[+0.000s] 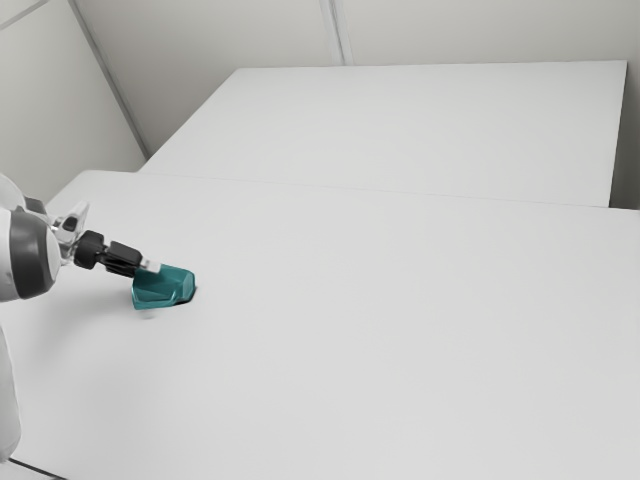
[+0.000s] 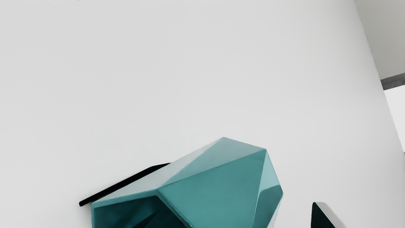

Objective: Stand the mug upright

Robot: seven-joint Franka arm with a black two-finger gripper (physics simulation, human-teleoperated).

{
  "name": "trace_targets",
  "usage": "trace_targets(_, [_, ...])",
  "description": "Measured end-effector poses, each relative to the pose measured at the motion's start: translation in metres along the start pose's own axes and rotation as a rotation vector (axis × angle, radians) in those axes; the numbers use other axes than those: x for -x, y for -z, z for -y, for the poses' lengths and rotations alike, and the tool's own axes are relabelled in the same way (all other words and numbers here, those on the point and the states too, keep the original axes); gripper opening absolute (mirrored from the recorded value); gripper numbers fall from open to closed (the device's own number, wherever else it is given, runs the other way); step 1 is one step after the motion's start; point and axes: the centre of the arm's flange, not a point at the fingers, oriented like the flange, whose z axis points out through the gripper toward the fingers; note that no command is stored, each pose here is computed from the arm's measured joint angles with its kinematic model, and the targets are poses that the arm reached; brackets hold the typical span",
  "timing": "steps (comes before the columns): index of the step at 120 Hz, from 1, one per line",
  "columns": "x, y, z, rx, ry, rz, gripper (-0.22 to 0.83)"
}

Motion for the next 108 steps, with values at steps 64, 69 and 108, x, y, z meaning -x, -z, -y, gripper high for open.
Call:
trace_targets(64, [-0.018,0.000,-0.028,0.083,-0.070,-0.055,-0.12])
trace_targets(69, [-0.022,0.001,-0.034,0.091,-0.082,-0.060,-0.13])
trace_targets(108, [-0.072,-0.010,-0.122,0.087,-0.226,-0.001,-0.16])
